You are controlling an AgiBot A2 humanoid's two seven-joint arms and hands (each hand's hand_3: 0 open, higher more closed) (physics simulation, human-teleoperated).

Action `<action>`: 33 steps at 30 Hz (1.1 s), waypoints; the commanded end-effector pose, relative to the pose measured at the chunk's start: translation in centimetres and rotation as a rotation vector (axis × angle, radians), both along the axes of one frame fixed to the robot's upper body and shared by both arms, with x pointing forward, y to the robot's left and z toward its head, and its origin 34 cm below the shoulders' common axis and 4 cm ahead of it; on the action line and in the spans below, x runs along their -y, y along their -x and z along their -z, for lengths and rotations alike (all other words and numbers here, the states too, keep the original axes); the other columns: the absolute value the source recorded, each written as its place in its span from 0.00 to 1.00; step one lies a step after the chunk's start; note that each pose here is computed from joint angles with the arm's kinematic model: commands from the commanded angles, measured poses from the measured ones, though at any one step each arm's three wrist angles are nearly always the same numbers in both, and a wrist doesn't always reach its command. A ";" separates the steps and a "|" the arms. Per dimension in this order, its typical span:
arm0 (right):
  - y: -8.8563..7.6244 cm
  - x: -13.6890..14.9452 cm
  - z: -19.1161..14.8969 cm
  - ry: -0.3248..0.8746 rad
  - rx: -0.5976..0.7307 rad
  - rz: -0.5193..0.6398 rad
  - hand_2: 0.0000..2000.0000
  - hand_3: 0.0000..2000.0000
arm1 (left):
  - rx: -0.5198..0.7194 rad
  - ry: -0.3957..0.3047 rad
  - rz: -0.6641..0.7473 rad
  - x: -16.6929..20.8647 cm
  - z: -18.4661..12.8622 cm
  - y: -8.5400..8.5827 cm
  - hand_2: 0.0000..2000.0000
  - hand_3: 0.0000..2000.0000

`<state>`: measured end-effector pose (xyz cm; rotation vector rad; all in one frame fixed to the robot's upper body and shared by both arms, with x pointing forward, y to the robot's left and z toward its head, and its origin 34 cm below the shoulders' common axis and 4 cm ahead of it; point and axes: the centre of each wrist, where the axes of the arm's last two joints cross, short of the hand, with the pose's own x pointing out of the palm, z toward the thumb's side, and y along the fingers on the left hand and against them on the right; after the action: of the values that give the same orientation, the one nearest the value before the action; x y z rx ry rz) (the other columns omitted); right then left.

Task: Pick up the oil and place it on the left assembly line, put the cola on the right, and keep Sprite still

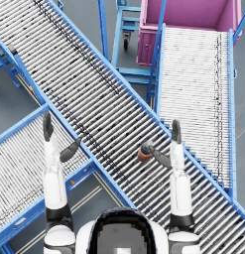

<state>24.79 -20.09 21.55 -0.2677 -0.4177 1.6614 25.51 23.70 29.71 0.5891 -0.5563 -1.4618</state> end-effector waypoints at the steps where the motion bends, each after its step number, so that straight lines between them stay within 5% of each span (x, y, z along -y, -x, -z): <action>1: 0.2 -1.4 2.2 0.023 -0.084 -0.059 0.00 0.00 | 0.008 -0.005 0.012 0.3 -0.2 -0.1 0.00 0.00; 7: -0.8 -3.4 5.5 0.038 -0.212 -0.119 0.00 0.00 | -0.010 0.000 0.016 0.5 0.3 0.0 0.00 0.00; 19: -5.3 -5.1 14.4 0.065 -0.591 -0.103 0.00 0.00 | -0.040 0.015 0.010 0.3 0.8 -0.8 0.00 0.00; 29: -7.7 -7.8 16.2 0.121 -0.706 -0.154 0.00 0.00 | -0.061 0.043 -0.026 -0.8 1.1 -1.6 0.00 0.00; 30: -7.8 -7.8 16.0 0.119 -0.699 -0.155 0.68 0.16 | -0.064 0.049 -0.037 -1.2 1.0 -2.0 0.00 0.00; 31: -7.9 -7.7 15.8 0.114 -0.693 -0.136 1.00 0.33 | -0.063 0.048 -0.034 -1.1 1.0 -2.0 0.00 0.00; 33: -7.9 -7.8 15.4 0.120 -0.676 -0.153 1.00 0.65 | -0.062 0.047 -0.030 -1.0 0.9 -2.1 0.00 0.00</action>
<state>32.60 -12.60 5.95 0.2535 0.1719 1.7979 27.40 24.63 28.39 0.5002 -0.5218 -1.4315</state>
